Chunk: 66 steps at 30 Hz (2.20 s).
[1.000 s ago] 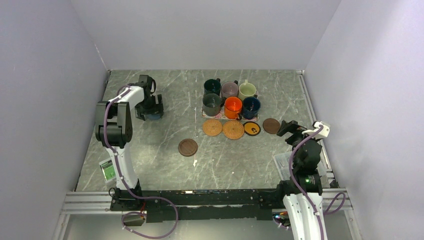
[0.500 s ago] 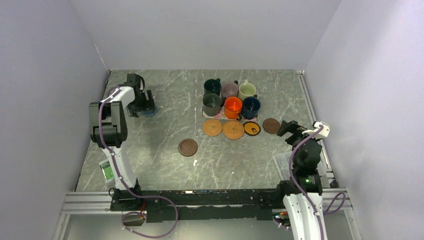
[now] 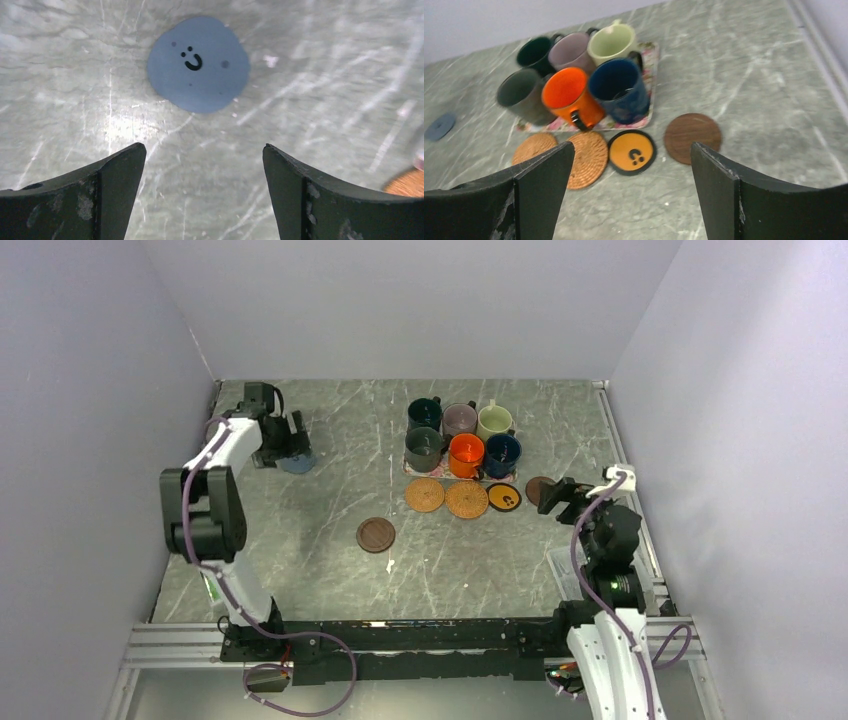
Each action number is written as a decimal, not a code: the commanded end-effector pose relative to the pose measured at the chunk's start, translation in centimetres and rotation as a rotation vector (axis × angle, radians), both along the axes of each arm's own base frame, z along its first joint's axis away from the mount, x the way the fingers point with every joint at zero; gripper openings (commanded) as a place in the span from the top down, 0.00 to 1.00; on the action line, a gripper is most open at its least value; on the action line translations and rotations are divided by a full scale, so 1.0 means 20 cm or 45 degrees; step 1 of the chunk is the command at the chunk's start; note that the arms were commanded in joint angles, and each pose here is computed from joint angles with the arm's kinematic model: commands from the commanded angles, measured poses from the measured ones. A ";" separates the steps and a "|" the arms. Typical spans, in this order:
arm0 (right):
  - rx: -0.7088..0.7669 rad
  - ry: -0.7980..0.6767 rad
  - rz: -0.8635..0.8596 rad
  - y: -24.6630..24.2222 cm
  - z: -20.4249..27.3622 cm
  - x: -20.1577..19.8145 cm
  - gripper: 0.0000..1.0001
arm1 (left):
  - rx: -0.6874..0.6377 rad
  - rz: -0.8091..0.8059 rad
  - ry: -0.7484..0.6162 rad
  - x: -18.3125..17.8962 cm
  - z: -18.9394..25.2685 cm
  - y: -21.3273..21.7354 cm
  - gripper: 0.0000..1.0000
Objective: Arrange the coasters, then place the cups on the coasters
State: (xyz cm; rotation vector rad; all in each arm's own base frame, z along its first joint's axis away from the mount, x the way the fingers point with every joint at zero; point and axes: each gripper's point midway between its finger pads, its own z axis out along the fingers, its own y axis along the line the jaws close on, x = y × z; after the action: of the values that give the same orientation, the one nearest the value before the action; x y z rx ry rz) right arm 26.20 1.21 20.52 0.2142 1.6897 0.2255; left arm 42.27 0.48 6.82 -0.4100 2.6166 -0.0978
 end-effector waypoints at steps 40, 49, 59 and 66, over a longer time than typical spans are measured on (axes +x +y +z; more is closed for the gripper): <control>-0.402 0.377 1.154 1.76 -0.55 -0.12 0.20 | -0.036 -0.233 -0.622 -0.16 0.82 -0.41 0.06; -0.522 0.518 1.226 1.84 -0.75 -0.18 0.20 | -0.009 -0.210 -0.632 -0.16 0.82 -0.38 0.06; -0.597 0.597 1.228 1.86 -0.87 -0.19 0.22 | 0.020 -0.171 -0.677 -0.17 0.88 -0.34 0.06; -0.644 0.624 1.215 1.91 -0.92 -0.17 0.26 | 0.054 -0.098 -0.704 -0.18 0.92 -0.23 0.06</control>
State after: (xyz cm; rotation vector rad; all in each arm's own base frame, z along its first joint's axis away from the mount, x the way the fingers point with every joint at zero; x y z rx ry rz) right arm 22.40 38.33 1.98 -0.9984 2.1670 0.4832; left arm 38.42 -5.62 22.61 -0.1795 2.1800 -0.1846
